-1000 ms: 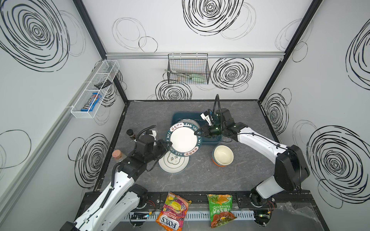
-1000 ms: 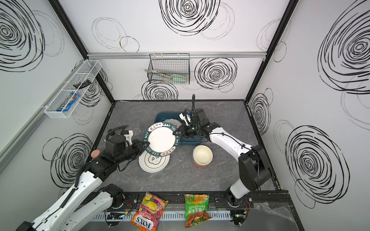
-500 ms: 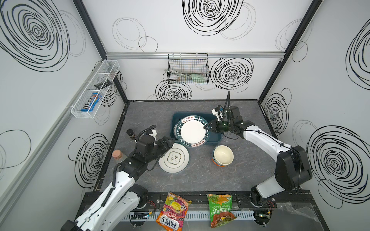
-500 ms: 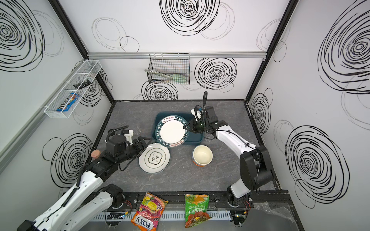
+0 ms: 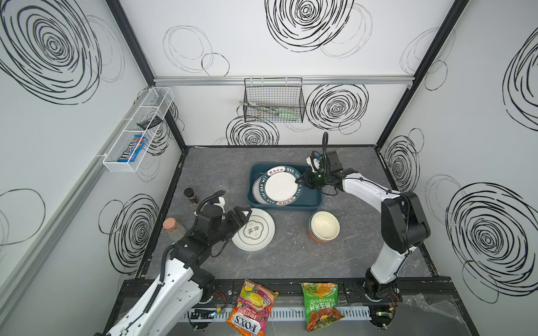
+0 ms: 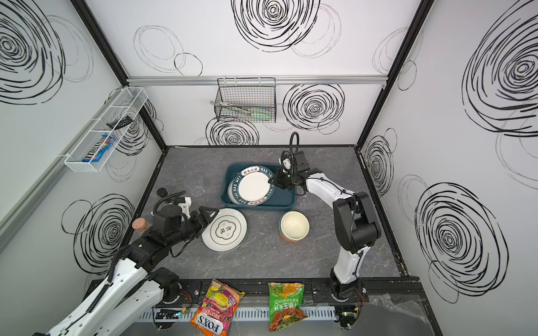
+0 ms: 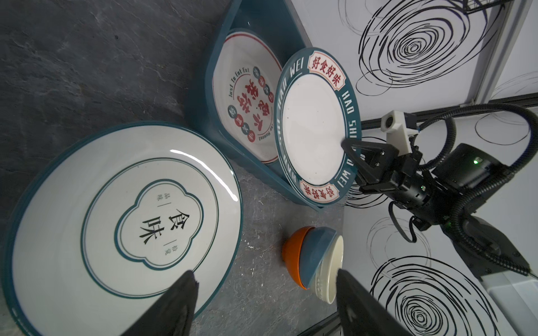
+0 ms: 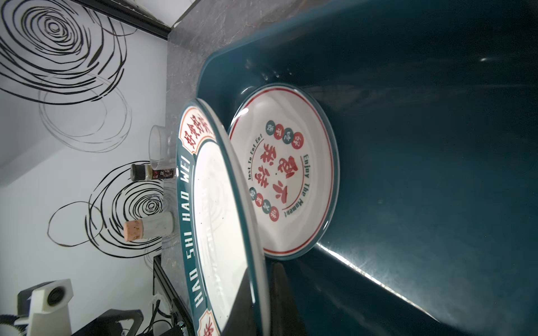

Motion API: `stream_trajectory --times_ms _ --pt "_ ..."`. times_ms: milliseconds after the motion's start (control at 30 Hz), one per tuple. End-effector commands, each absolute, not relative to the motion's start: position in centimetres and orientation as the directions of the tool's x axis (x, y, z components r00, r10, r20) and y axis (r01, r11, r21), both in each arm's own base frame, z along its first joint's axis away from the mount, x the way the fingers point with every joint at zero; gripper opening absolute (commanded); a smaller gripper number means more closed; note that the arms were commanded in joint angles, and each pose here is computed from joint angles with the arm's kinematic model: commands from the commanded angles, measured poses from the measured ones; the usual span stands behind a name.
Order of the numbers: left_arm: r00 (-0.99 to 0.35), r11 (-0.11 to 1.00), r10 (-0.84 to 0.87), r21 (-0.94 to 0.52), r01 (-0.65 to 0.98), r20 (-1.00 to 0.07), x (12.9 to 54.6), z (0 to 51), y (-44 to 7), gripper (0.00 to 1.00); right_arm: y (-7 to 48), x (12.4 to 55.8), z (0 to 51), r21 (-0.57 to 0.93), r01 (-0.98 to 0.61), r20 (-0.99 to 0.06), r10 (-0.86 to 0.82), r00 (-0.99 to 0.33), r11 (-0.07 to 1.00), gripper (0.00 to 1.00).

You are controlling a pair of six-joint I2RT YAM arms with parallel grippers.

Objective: Place the mixed dishes into the plastic bin
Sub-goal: 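Carry the teal-rimmed plate over the teal bin and lower it inside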

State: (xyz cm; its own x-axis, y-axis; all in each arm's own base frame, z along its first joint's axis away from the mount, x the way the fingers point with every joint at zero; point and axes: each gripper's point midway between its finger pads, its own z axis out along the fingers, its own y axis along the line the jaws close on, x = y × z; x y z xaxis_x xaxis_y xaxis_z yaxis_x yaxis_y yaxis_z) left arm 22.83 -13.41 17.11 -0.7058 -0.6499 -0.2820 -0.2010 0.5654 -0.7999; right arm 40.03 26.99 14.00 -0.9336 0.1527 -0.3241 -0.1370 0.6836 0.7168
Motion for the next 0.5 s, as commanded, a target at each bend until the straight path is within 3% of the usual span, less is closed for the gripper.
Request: stream_trajectory --times_ms 0,467 --pt "-0.696 0.573 -0.653 -0.795 -0.199 -0.297 22.8 16.9 -13.0 0.79 27.9 42.0 15.6 0.728 -0.151 -0.36 0.185 -0.914 0.669 0.0" --pt "-0.696 0.574 -0.661 -0.786 -0.228 -0.281 22.5 15.9 -12.5 0.8 29.8 44.2 12.0 0.704 -0.102 -0.326 0.193 -0.926 0.703 0.0"
